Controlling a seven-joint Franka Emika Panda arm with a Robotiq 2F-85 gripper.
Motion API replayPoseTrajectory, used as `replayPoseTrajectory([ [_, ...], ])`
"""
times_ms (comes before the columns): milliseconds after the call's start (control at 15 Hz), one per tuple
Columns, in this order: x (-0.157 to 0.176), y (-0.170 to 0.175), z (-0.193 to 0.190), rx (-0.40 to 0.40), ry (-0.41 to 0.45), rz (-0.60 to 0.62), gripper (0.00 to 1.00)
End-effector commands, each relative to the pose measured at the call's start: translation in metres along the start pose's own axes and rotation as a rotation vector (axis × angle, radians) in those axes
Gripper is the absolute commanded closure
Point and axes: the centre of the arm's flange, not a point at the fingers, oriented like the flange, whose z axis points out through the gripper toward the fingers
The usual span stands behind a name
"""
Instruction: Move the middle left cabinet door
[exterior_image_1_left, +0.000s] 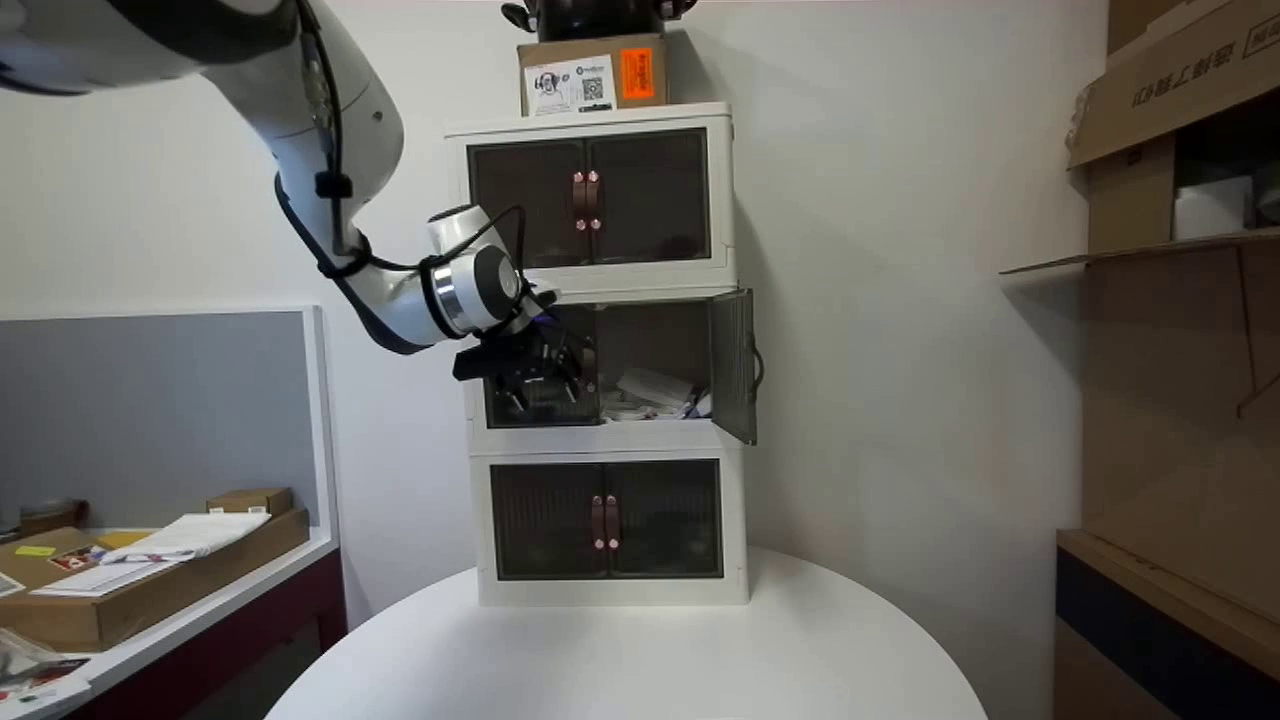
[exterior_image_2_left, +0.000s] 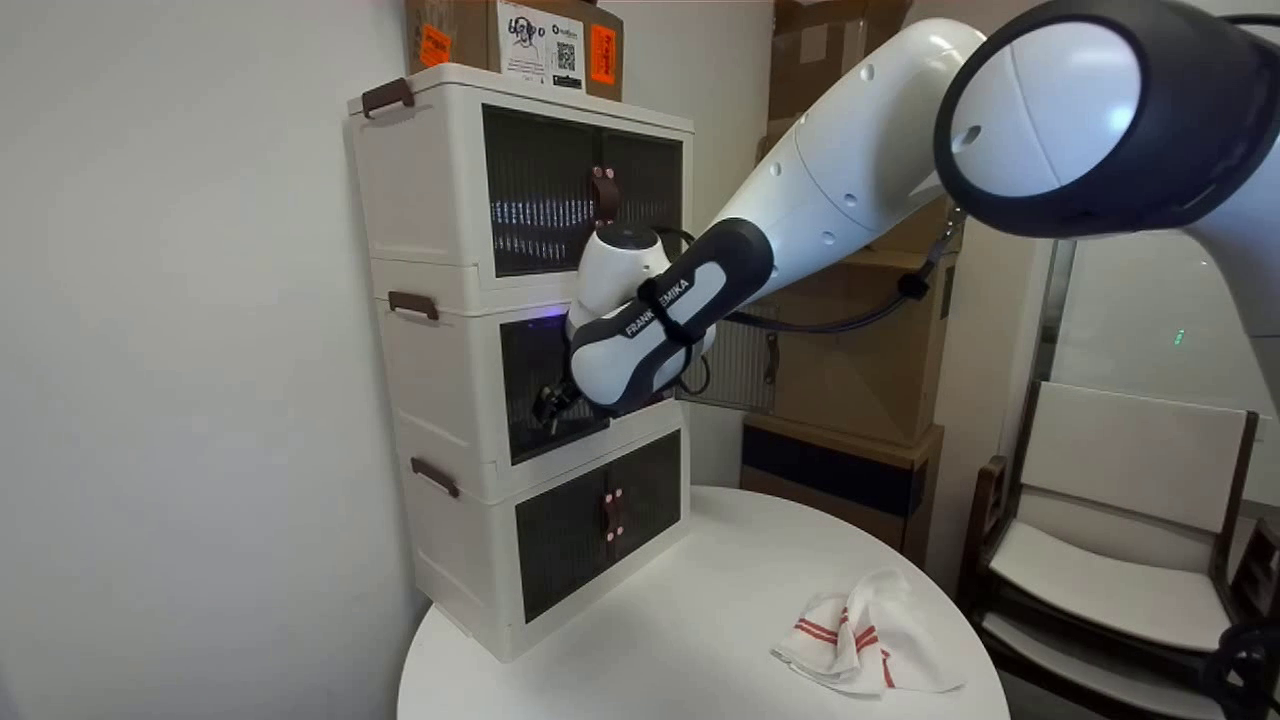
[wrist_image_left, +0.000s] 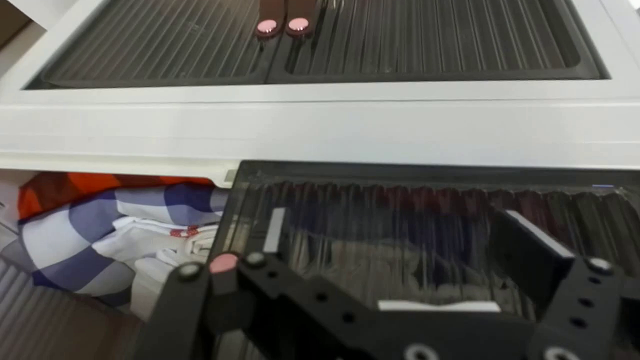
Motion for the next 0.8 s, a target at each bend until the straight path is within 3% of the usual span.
replayPoseTrajectory([
  [0, 0.036, -0.012, 0.022, -0.029, 0.006, -0.006, 0.0],
  [400, 0.045, -0.011, 0.022, -0.042, -0.038, -0.002, 0.0],
  [733, 0.024, 0.0, 0.012, -0.03, -0.108, -0.005, 0.0],
])
